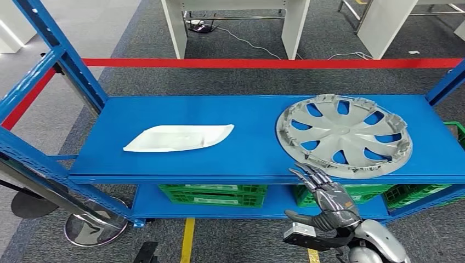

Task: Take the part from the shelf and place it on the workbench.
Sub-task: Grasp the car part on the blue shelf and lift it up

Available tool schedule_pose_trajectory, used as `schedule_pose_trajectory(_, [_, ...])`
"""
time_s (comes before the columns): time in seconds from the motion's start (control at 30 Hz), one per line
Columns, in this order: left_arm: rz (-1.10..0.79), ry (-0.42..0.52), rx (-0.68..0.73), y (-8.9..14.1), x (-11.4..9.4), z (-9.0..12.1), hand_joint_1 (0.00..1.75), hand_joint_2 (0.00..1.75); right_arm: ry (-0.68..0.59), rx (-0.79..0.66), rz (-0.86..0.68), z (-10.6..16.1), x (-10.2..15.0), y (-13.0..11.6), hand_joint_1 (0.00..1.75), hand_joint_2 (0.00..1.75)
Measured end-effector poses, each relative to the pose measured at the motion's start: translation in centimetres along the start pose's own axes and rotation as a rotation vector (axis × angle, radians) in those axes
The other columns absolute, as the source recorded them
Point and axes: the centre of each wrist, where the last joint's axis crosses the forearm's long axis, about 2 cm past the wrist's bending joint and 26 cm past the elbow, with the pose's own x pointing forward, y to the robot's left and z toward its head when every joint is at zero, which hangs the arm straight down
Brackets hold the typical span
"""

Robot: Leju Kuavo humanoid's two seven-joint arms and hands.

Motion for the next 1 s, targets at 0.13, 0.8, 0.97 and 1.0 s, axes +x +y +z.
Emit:
schedule_pose_trajectory(0.13, [-0.003,0.006,-0.008,-0.1,0.0,0.0,0.0,0.0,0.018,0.014,0.013,-0.5,-0.6,0.1,0.0,1.75])
schedule_pose_trajectory(0.8, [-0.144,0.169,-0.148,-2.5,-0.6,0.8,0.0,0.0,0.299,0.089,0.168,3.8,-6.3,-1.5,0.0,1.75])
schedule_pose_trajectory(0.97, [-0.156,0.172,-0.156,-2.6,-0.5,0.8,0.0,0.0,0.276,0.048,0.176,2.1,-7.0,-3.0,0.0,1.31])
schedule_pose_trajectory(1.0, [-0.157,0.172,-0.158,-2.6,-0.5,0.8,0.0,0.0,0.27,0.037,0.17,2.0,-7.0,-3.2,0.0,0.87])
